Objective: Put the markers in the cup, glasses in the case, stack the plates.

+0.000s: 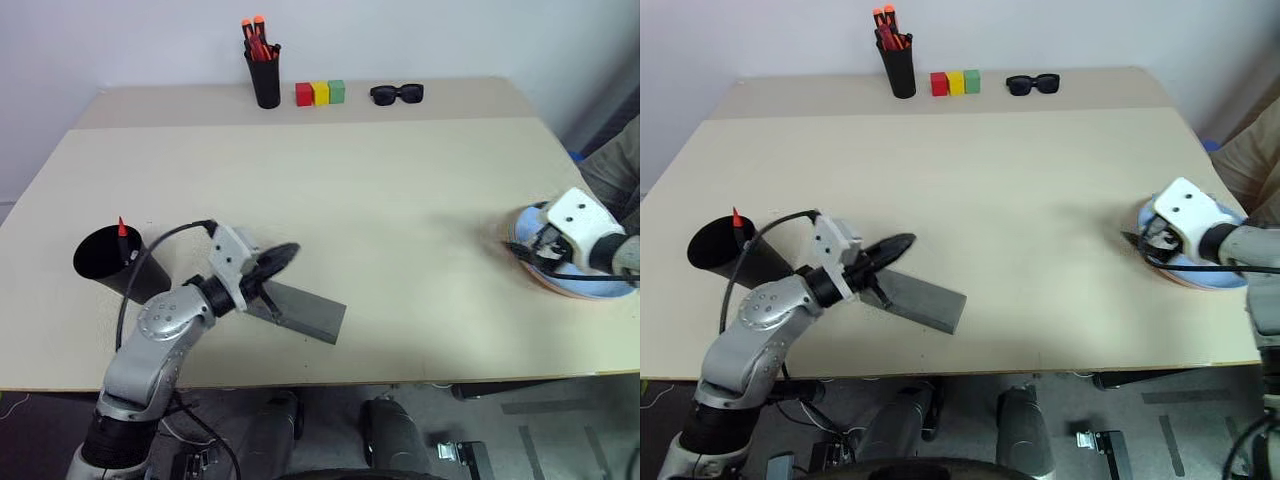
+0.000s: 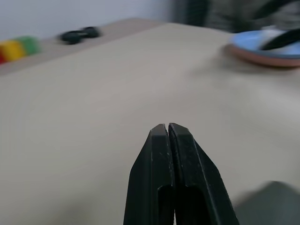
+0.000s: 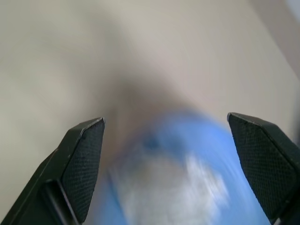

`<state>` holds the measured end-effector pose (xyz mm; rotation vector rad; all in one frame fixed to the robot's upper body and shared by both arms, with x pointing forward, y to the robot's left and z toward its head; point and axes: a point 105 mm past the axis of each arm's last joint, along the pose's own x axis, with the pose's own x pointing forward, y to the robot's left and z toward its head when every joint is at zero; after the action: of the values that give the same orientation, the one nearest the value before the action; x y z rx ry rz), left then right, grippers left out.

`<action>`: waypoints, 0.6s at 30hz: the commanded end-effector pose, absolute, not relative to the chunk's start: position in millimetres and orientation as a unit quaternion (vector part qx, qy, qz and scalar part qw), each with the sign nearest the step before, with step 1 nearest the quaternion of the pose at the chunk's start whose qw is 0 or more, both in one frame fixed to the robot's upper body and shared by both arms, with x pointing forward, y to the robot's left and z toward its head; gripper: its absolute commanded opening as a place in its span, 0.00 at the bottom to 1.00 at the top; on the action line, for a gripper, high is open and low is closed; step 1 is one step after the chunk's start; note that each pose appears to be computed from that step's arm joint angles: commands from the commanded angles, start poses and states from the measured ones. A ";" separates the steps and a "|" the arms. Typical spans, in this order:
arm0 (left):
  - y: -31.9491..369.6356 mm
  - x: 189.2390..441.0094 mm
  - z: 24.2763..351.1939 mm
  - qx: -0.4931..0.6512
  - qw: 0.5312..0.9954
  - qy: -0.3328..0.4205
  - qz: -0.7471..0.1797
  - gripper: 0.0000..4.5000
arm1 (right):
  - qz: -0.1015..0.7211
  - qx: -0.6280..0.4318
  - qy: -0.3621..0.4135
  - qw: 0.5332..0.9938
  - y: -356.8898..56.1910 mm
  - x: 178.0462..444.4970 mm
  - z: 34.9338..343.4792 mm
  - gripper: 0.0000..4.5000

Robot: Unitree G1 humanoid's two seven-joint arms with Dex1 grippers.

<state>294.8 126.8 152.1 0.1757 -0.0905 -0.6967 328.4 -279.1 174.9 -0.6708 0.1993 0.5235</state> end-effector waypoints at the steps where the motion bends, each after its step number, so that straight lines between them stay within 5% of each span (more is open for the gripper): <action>1: 154.7 298.3 160.8 0.109 0.951 -0.063 -0.283 0.00 | 0.328 -0.265 0.033 0.906 -235.5 325.7 194.9 0.94; 18: 181.1 297.5 161.3 0.132 0.960 -0.046 -0.244 0.00 | 0.371 -0.198 0.007 0.907 -204.3 342.6 179.0 0.94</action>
<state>298.4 176.1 148.1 0.2522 -0.0484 -0.5184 340.4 -210.1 170.8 -0.3875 0.0572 0.7558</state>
